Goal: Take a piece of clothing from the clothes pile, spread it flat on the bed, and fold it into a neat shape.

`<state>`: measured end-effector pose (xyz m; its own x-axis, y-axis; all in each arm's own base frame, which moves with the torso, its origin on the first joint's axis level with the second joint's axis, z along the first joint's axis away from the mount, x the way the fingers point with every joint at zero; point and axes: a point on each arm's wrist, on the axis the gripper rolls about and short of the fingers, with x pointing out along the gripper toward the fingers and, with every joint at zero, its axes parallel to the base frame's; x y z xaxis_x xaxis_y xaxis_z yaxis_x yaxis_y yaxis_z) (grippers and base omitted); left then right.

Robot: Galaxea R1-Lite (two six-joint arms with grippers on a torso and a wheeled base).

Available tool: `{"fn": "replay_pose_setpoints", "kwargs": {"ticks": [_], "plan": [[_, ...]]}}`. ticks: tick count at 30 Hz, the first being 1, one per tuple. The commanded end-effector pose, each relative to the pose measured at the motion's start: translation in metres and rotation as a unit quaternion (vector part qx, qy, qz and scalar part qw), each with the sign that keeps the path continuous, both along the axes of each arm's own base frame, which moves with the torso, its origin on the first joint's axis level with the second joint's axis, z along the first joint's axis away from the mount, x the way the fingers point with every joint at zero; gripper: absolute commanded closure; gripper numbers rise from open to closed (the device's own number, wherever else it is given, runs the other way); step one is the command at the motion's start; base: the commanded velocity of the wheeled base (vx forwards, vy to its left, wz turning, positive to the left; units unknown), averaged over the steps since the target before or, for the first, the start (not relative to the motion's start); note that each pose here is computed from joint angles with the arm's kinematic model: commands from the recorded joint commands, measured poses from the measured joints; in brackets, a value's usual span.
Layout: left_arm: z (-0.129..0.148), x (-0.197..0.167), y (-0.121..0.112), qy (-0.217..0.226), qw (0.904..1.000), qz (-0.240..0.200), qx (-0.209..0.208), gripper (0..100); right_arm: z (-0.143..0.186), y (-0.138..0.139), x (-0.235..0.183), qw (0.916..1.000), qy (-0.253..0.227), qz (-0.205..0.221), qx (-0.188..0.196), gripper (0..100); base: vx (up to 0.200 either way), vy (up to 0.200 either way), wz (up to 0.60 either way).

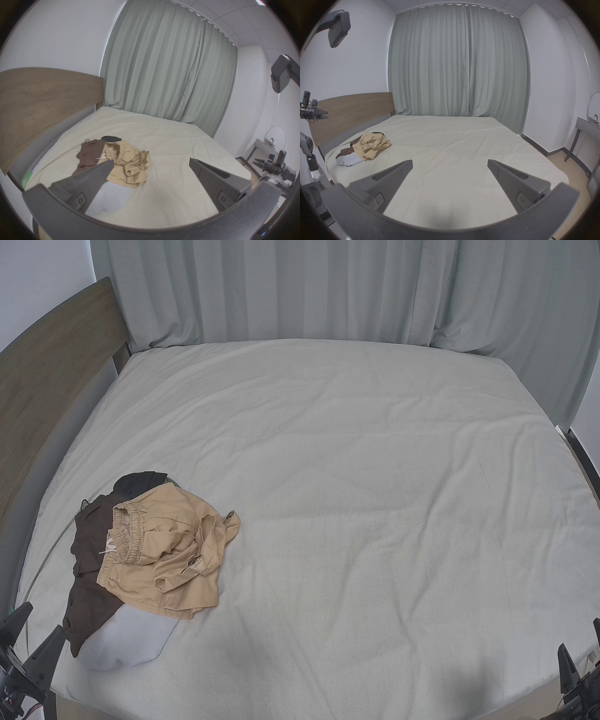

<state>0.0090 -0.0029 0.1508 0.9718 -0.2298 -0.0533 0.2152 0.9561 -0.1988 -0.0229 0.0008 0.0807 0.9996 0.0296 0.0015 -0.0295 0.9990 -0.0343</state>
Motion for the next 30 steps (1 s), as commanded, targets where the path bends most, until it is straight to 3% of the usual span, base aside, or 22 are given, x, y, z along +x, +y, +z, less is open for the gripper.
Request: {"fn": "replay_pose_setpoints", "kwargs": {"ticks": [1,7,11,30], "plan": [[0.000,0.009,-0.002,0.029,0.9994,-0.016,-0.007,0,-0.005,0.000,0.001,1.0000,0.007,0.001,0.000,0,0.000,0.000,0.00],[0.009,0.018,-0.004,0.039,0.9989,-0.019,-0.015,0,-0.005,0.000,0.001,1.0000,0.007,0.000,0.000,0,0.000,0.000,0.00],[0.021,0.035,-0.007,0.057,0.9968,-0.018,-0.052,0,-0.005,0.000,0.001,1.0000,0.007,0.001,-0.001,0,0.000,0.000,0.00],[0.022,0.089,-0.006,0.103,0.9904,-0.049,-0.078,0,-0.005,0.000,0.001,1.0000,0.007,0.001,-0.001,0,0.000,0.000,0.00]]}}
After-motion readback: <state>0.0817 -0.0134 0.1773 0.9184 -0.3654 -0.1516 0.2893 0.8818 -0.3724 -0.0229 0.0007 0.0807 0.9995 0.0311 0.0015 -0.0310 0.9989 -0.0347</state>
